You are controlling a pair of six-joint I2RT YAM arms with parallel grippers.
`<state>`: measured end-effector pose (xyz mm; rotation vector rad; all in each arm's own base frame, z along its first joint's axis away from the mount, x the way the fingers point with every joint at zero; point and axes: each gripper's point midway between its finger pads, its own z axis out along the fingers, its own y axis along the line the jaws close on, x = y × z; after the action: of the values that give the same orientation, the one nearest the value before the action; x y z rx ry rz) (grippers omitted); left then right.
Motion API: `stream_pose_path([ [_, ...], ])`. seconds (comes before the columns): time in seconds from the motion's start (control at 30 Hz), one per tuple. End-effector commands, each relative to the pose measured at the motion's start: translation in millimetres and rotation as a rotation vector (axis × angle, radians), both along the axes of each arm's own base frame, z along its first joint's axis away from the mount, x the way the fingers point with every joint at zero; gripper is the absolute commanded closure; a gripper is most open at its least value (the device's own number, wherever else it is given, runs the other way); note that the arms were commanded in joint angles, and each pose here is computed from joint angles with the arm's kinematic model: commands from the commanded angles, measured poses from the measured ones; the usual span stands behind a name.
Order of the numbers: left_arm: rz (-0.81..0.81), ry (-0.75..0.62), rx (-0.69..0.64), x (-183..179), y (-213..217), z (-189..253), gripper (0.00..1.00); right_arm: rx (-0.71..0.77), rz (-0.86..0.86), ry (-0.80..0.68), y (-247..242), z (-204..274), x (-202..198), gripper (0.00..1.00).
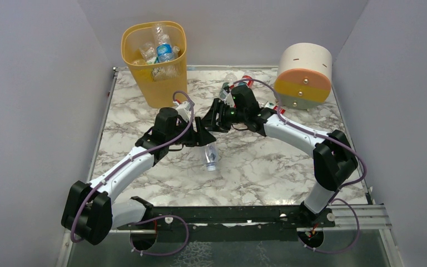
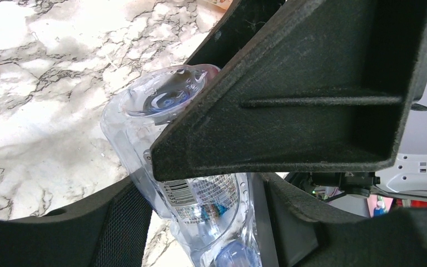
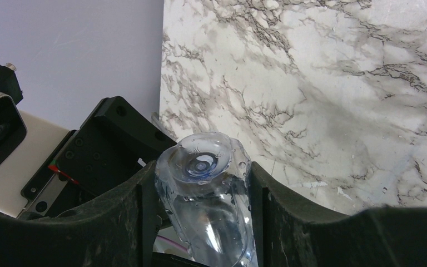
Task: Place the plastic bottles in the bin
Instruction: Pick up the plastic bottle at the center of the board.
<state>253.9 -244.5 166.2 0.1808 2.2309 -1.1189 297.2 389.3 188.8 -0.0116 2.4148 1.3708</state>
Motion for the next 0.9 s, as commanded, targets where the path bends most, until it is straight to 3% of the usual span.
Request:
stream_pose_path([
  [0.0, 0.008, -0.064, 0.014, 9, -2, 12, 0.57, 0.022, 0.006, -0.026, 6, 15, 1, 0.42],
  [0.5, 0.016, -0.077, 0.015, 9, 0, 16, 0.57, -0.063, -0.082, -0.017, -23, 8, 1, 0.05],
  [0.63, 0.019, -0.077, 0.017, 7, 2, 15, 0.57, -0.074, -0.118, -0.025, -39, 9, 3, 0.00],
  [0.87, 0.021, -0.076, 0.028, 6, 4, 11, 0.57, -0.120, -0.192, -0.069, -76, 19, 8, 0.00],
])
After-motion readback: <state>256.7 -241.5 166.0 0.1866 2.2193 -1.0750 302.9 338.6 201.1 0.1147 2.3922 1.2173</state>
